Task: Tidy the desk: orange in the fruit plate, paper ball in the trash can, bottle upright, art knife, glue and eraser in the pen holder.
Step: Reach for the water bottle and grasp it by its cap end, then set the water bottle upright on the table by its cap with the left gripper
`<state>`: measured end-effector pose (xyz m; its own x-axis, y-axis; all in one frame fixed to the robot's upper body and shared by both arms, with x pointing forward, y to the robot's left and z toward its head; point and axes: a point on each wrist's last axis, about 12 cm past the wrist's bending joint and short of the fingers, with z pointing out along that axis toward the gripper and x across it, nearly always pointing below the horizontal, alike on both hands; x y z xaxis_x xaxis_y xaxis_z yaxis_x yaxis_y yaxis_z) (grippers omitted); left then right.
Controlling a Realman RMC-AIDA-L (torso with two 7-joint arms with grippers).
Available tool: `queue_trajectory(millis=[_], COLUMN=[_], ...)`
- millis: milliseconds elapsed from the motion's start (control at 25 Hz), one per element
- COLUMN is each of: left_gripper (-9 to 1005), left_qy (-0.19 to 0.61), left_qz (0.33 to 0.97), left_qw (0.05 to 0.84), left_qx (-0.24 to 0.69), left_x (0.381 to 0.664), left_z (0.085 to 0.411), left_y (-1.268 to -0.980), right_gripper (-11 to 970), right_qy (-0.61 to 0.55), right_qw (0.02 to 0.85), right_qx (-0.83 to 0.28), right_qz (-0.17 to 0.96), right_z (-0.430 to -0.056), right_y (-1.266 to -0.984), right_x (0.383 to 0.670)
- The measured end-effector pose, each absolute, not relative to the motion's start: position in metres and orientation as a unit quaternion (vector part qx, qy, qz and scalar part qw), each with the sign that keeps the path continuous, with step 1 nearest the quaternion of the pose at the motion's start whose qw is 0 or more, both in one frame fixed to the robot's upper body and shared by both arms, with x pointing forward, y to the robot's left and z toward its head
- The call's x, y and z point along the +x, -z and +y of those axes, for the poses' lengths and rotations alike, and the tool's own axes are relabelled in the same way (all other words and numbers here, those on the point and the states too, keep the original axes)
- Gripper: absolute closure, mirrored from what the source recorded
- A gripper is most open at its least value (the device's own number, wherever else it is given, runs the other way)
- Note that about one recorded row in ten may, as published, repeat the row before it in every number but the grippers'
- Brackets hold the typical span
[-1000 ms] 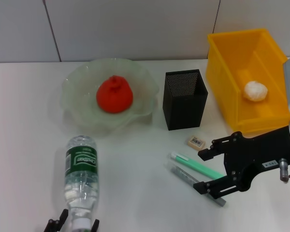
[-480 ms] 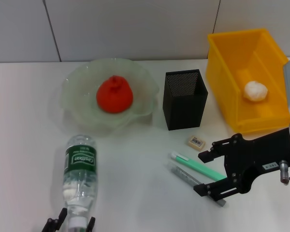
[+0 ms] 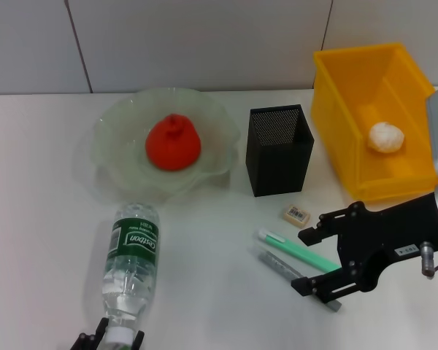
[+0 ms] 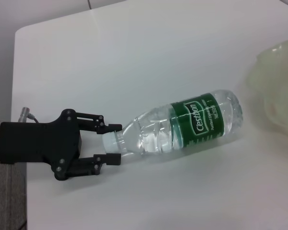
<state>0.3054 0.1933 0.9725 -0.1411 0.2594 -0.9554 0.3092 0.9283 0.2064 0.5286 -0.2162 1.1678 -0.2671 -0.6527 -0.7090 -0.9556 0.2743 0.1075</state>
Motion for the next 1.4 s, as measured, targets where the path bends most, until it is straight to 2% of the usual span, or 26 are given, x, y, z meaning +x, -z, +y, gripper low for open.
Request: queue_trajectory(millis=[440,880,1400], left_gripper=[523,524,552], left_qy=[0.017,0.037,0.097], left_qz=[0.722,0.67,0.62], left_qw=[0.667,0.719,0.755], left_qx=[0.183,0.182,0.189], left_x=[0.311,0.335,0.368], left_z=[0.198,0.212,0.235], left_y=[-0.984,-0.997,-1.006], right_gripper=[267,272,277], right_qy=[-0.279,-0.289,-0.317], right_qw=[0.281,0.285,0.288], right_qx=[-0.531,-0.52,-0.502], right_qz=[0.749,0.751,0.752], right_z=[-0.218,-0.221,-0.226], right_y=[-1.167,-1.164,-1.156], right_x=[0.528,0.524,0.516])
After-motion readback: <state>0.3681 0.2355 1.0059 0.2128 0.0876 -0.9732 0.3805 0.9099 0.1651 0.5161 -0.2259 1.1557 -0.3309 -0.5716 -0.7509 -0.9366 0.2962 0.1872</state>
